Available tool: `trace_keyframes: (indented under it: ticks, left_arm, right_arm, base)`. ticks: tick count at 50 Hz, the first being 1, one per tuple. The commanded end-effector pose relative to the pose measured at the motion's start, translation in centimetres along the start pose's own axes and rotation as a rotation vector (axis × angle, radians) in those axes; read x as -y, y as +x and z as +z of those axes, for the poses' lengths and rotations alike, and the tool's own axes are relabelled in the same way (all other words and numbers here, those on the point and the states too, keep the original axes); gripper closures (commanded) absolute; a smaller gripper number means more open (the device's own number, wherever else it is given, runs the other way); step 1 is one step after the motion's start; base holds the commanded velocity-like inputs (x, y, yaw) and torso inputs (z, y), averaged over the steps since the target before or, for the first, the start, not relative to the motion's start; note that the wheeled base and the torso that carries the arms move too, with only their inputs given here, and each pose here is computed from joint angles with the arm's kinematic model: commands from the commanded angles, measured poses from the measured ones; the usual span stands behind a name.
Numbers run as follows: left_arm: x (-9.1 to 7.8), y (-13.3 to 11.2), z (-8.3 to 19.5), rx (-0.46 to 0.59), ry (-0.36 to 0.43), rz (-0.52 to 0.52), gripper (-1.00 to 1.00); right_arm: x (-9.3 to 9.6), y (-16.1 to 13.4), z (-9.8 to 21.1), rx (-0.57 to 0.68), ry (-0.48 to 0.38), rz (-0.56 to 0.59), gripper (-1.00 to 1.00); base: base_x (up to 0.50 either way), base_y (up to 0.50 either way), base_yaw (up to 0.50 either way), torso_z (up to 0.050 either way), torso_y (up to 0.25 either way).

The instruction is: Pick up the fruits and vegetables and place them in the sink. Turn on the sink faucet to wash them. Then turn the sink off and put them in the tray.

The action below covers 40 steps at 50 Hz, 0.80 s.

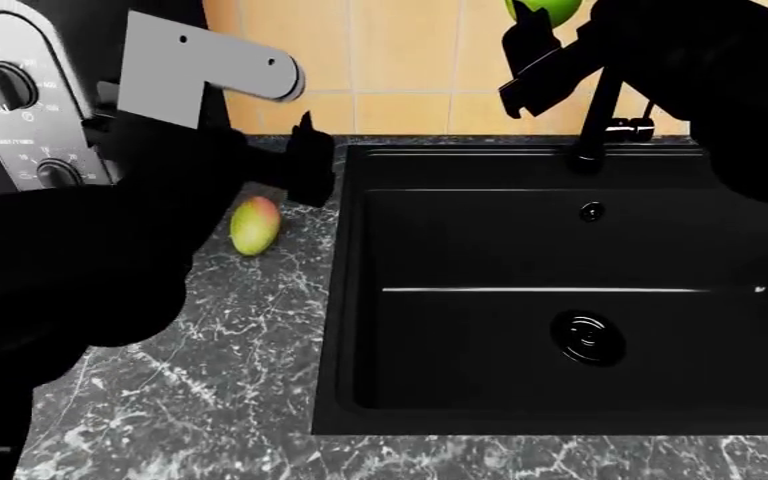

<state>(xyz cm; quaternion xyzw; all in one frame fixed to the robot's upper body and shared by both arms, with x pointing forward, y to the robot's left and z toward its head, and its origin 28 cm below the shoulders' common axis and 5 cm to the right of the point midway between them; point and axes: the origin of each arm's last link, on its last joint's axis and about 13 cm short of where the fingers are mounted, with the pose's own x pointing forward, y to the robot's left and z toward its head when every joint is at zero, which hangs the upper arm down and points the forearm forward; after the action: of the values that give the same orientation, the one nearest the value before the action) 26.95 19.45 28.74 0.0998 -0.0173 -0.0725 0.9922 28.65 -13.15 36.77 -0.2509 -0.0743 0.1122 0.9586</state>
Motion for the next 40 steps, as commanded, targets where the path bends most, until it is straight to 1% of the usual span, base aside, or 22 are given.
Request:
trace_keyframes:
  ticks: [1,9,11,13,15,22,23,27,30,33,35,40]
  left_arm:
    - [-0.2,2.9,-1.4,-0.082,0.001,0.045,-1.00]
    - [-0.7,5.2,-2.1,-0.118,-0.035,0.076,-1.00]
    - [-0.7,5.5,-2.1,-0.105,-0.052,0.080,-1.00]
    - [-0.5,4.9,-1.8,-0.063,-0.067,0.062,-1.00]
    - [-0.4,4.7,-1.6,-0.048,-0.072,0.055,-1.00]
    - [-0.4,4.6,-1.6,-0.039,-0.075,0.052,-1.00]
    - [-0.5,5.0,-1.7,-0.041,-0.082,0.049,-1.00]
    - [-1.1,7.5,-3.1,-0.124,-0.087,0.062,-1.00]
    - [-1.4,8.8,-3.6,-0.157,-0.098,0.070,-1.00]
    - [-1.5,9.8,-3.8,-0.174,-0.099,0.070,-1.00]
    - [-1.4,10.4,-4.1,-0.198,-0.086,0.068,-1.00]
    - [-1.7,11.5,-5.0,-0.245,-0.071,0.106,-1.00]
  right_arm:
    - [0.1,0.0,-0.1,0.004,0.001,-0.009,1.00]
    - [0.1,0.2,-0.3,-0.003,0.002,-0.008,1.00]
    - [0.1,0.2,-0.4,-0.005,0.004,-0.009,1.00]
    - [0.1,0.3,-0.4,-0.006,0.007,-0.010,1.00]
    - [0.1,0.3,-0.4,-0.007,0.009,-0.011,1.00]
    - [0.1,0.3,-0.4,-0.007,0.009,-0.011,1.00]
    - [0.1,0.3,-0.4,-0.006,0.010,-0.011,1.00]
    - [0.2,0.5,-0.2,-0.002,0.007,-0.009,1.00]
    - [0.1,0.5,-0.1,0.001,0.005,-0.007,1.00]
    - [0.1,0.5,-0.1,0.001,0.006,-0.006,1.00]
    - [0.1,0.5,-0.1,0.003,0.007,-0.005,1.00]
    - [0.1,0.5,0.0,0.009,0.009,-0.002,1.00]
  base:
    - [0.00,0.00,0.00,0.000,0.000]
    - [0.00,0.00,0.00,0.000,0.000]
    - [0.00,0.00,0.00,0.000,0.000]
    - [0.00,0.00,0.00,0.000,0.000]
    - [0.00,0.00,0.00,0.000,0.000]
    - [0.00,0.00,0.00,0.000,0.000]
    - [0.00,0.00,0.00,0.000,0.000]
    - [0.00,0.00,0.00,0.000,0.000]
    - [0.00,0.00,0.00,0.000,0.000]
    - [0.00,0.00,0.00,0.000,0.000]
    - [0.00,0.00,0.00,0.000,0.000]
    - [0.00,0.00,0.00,0.000,0.000]
